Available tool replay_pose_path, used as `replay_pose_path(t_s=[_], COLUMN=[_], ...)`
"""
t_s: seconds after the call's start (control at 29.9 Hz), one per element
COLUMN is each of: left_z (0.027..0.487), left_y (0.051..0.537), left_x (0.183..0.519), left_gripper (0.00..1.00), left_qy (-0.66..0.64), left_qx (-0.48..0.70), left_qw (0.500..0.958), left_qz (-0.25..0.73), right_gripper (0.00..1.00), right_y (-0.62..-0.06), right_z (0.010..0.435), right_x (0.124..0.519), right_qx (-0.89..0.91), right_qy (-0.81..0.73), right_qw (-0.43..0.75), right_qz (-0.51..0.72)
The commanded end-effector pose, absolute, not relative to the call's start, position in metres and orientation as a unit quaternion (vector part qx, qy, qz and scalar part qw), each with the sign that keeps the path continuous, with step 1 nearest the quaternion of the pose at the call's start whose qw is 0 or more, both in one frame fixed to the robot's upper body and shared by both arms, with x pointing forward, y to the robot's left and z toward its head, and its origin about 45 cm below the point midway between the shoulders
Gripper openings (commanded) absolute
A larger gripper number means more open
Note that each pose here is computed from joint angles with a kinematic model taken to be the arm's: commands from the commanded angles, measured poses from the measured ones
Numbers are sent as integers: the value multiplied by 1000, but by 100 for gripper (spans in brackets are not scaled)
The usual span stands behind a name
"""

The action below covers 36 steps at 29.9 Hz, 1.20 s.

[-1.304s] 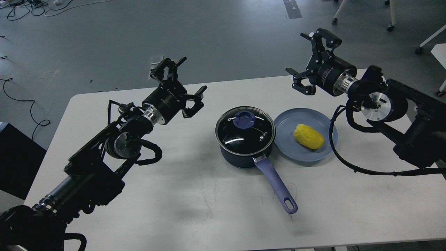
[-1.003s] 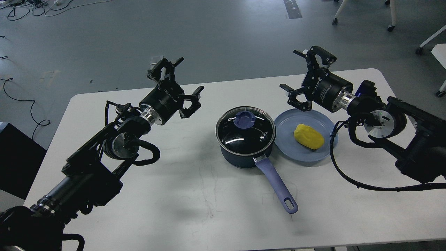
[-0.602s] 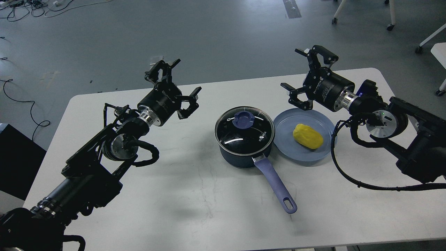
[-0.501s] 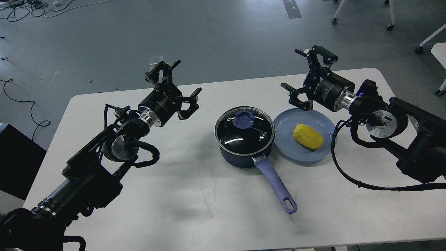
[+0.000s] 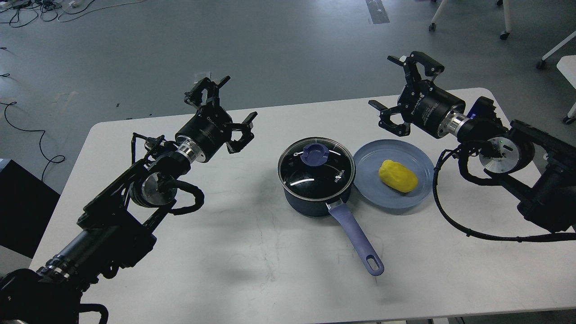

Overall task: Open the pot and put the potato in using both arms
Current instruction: 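Reach the left gripper to the blue knob of the glass lid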

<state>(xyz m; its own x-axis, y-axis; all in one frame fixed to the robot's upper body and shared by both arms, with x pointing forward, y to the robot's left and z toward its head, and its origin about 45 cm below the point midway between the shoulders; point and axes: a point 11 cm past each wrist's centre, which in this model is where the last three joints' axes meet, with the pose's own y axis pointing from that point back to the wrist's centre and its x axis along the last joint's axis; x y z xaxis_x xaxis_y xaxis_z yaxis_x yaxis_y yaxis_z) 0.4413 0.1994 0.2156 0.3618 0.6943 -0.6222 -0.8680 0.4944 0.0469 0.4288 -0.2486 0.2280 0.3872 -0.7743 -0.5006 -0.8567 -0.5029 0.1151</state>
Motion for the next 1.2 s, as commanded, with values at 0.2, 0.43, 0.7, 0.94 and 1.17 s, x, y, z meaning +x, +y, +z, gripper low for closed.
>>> replay_pose_path(t_s=[0.2, 0.43, 0.7, 0.94, 1.17], left_z=[220, 226, 283, 299, 252], left_y=[192, 191, 158, 117, 84], left_x=[442, 439, 433, 401, 372], left_gripper=[99, 99, 98, 98, 98], left_qy=[274, 236, -102, -388, -613], left_qx=[-134, -119, -68, 2, 106], left_qw=[827, 848, 879, 855, 762], left_qz=[471, 460, 461, 345, 182], right_gripper=[100, 100, 100, 100, 100], right_y=[-267, -272, -286, -314, -327], right_z=[235, 237, 240, 242, 245], right_x=[431, 431, 431, 432, 434], right_qx=[-826, -825, -822, -806, -795], right_qy=[505, 509, 518, 545, 561], right_qw=[76, 73, 67, 67, 74], right_qz=[240, 236, 227, 221, 217])
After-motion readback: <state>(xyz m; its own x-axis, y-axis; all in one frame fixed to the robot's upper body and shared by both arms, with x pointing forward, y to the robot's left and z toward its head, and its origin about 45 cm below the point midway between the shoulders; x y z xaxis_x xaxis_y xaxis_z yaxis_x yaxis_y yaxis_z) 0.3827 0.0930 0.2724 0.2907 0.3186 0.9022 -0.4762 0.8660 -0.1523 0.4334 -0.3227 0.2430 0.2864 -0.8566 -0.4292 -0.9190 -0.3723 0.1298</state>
